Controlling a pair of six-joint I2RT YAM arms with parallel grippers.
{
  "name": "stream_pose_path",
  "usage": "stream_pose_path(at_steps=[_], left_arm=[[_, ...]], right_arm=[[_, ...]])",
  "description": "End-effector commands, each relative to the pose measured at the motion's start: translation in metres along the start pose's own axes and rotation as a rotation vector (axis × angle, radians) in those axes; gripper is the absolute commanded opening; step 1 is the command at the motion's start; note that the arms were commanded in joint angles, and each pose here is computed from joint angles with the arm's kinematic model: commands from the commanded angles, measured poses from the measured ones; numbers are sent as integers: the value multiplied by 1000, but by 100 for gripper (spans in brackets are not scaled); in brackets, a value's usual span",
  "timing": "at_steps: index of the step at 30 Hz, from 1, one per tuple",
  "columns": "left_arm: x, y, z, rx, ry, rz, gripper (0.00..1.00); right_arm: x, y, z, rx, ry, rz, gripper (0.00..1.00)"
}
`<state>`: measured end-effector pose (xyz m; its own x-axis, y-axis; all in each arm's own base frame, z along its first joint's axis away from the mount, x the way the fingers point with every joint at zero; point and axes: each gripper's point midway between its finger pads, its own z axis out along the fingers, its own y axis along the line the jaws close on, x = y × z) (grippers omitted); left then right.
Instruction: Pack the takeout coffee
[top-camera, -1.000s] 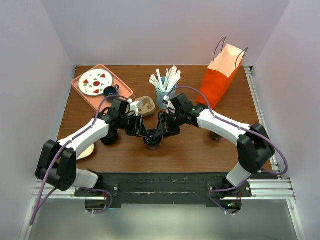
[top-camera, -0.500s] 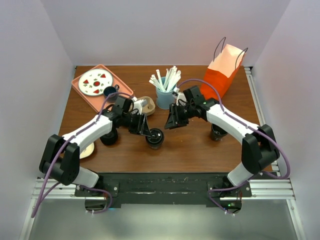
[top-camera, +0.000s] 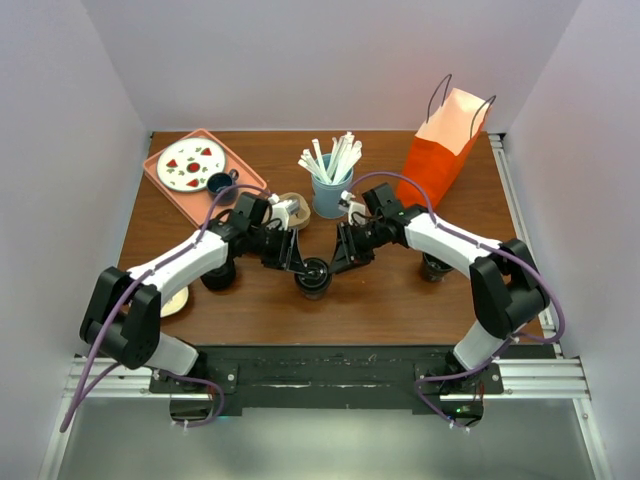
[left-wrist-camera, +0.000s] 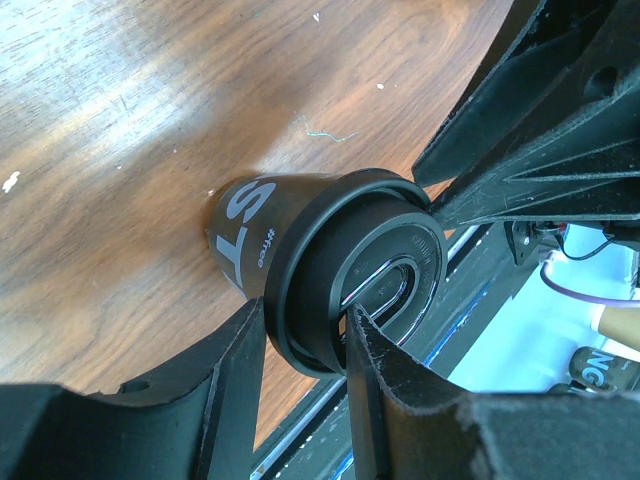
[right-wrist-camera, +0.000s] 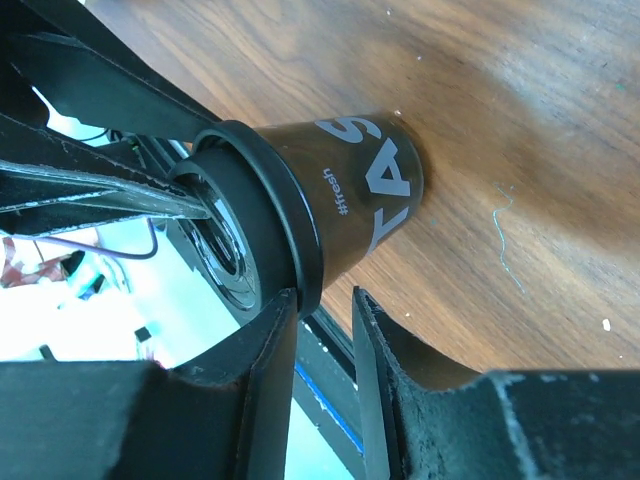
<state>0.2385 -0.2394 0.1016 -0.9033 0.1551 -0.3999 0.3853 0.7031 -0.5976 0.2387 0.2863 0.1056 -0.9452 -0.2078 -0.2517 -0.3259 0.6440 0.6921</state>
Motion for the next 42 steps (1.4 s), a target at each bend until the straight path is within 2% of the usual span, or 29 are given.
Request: stream_pose_path(at_steps=[1,9,16,19,23,27,32,42], left_arm=[[32,43,11,-170,95,21,38],[49,57,19,-212,120,-11,38],[64,67,23,-237,133,-43,36],[60,68,23,-238,130,-25,36],[61,70,24,-252,149,-6,36],[65,71,27,-255,170,-4,35],[62,69,28,-260,170,14,35],[58,68,30,-266,176,26,35]], right_arm=[[0,-2,4,-14,-20,-23,31],[14,-39,17,101,-48,63,20],[45,-74,21,214,-85,190,18],[39,-60,13,180,-108,176,20],[-7,-3,-19,64,-215,84,25],[-22,18,-35,41,-238,59,27],[-32,23,-44,49,-263,44,27],[-44,3,-31,111,-245,31,26]])
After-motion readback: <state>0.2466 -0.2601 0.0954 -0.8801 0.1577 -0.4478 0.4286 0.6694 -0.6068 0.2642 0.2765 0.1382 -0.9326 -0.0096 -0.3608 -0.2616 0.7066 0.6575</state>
